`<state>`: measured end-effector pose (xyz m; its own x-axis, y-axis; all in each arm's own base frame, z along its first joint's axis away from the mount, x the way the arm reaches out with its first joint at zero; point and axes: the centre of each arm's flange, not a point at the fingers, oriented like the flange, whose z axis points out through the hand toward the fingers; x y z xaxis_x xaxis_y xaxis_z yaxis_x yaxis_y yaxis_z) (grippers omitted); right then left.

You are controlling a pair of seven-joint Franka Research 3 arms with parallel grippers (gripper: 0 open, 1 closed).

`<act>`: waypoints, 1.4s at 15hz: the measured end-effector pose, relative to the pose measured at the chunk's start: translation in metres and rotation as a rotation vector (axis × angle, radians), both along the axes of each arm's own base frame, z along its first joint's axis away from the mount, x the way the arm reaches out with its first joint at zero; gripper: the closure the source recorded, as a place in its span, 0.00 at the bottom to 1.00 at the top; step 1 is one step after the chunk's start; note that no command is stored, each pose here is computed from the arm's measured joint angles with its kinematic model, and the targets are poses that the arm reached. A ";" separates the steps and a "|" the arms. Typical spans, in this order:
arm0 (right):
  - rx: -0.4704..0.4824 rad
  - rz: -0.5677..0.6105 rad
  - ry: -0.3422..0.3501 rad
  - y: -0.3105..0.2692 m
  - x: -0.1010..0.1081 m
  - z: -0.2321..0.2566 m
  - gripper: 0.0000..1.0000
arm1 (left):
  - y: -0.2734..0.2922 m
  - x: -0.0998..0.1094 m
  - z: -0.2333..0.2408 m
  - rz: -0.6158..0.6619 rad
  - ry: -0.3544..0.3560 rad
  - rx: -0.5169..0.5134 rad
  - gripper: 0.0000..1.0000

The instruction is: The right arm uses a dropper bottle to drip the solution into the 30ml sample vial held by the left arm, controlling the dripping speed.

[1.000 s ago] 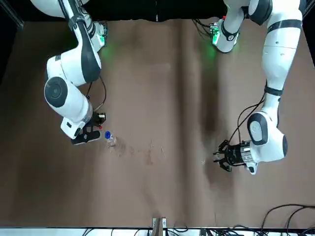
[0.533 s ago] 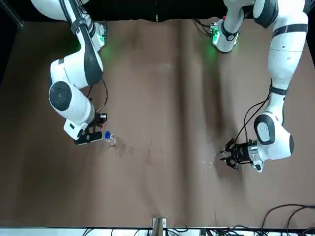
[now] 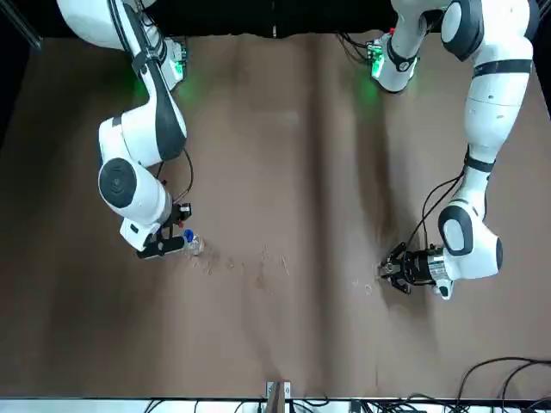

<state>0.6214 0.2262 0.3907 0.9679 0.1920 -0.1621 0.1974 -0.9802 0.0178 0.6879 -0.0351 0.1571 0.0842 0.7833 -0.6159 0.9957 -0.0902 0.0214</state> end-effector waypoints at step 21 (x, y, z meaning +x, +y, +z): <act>-0.005 0.004 -0.006 0.005 0.006 -0.028 0.96 | 0.067 -0.002 0.130 -0.145 -0.036 0.115 0.01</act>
<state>0.6277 0.2315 0.3629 0.9681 0.1951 -0.1570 0.2012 -0.9793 0.0235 0.6863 0.0317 0.2870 0.2216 0.8262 -0.5180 0.9709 -0.2366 0.0379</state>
